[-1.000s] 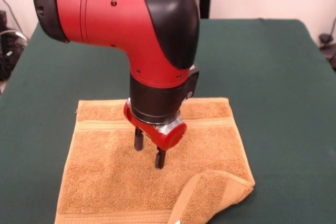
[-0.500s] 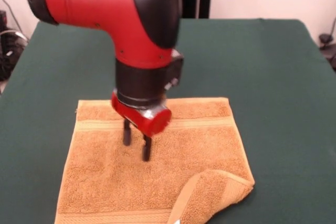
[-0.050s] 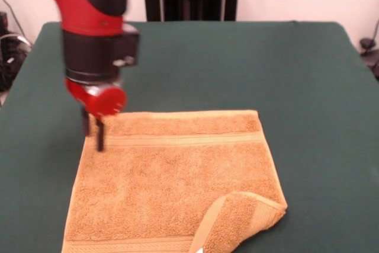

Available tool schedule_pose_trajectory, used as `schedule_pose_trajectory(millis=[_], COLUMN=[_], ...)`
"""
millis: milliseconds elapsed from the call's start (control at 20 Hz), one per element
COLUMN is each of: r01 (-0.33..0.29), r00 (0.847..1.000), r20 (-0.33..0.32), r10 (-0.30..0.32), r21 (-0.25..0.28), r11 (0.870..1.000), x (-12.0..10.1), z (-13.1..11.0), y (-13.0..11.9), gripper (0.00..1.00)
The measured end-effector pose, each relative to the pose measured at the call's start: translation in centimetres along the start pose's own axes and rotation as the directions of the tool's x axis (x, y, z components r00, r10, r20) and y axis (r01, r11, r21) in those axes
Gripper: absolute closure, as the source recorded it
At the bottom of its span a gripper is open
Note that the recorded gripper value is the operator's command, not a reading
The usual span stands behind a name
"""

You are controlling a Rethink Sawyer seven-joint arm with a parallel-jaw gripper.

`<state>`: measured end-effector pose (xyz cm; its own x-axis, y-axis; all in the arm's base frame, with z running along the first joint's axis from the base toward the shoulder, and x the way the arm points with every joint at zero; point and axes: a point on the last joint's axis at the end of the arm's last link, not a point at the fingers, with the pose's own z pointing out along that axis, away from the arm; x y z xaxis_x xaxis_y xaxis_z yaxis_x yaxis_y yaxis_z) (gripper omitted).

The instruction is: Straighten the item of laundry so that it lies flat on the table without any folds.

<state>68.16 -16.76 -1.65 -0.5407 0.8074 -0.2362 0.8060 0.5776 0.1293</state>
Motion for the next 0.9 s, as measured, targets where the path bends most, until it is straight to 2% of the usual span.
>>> schedule_pose_trajectory(millis=[200,400,650,900], r01=[-0.019,-0.015,0.005,0.049], r00=[1.000,1.000,1.000,0.999], r20=[0.007,0.007,0.000,-0.012], r10=[0.019,0.014,-0.005,-0.049], r21=[0.028,0.041,0.033,0.021], r11=[0.999,0.999,0.999,0.999], x=[-2.2,-2.7,-2.3,-0.7], z=[0.3,0.4,0.4,0.4], y=[-5.6,-7.9,-8.0,-6.9], gripper=[0.00,0.00,0.00,0.00])
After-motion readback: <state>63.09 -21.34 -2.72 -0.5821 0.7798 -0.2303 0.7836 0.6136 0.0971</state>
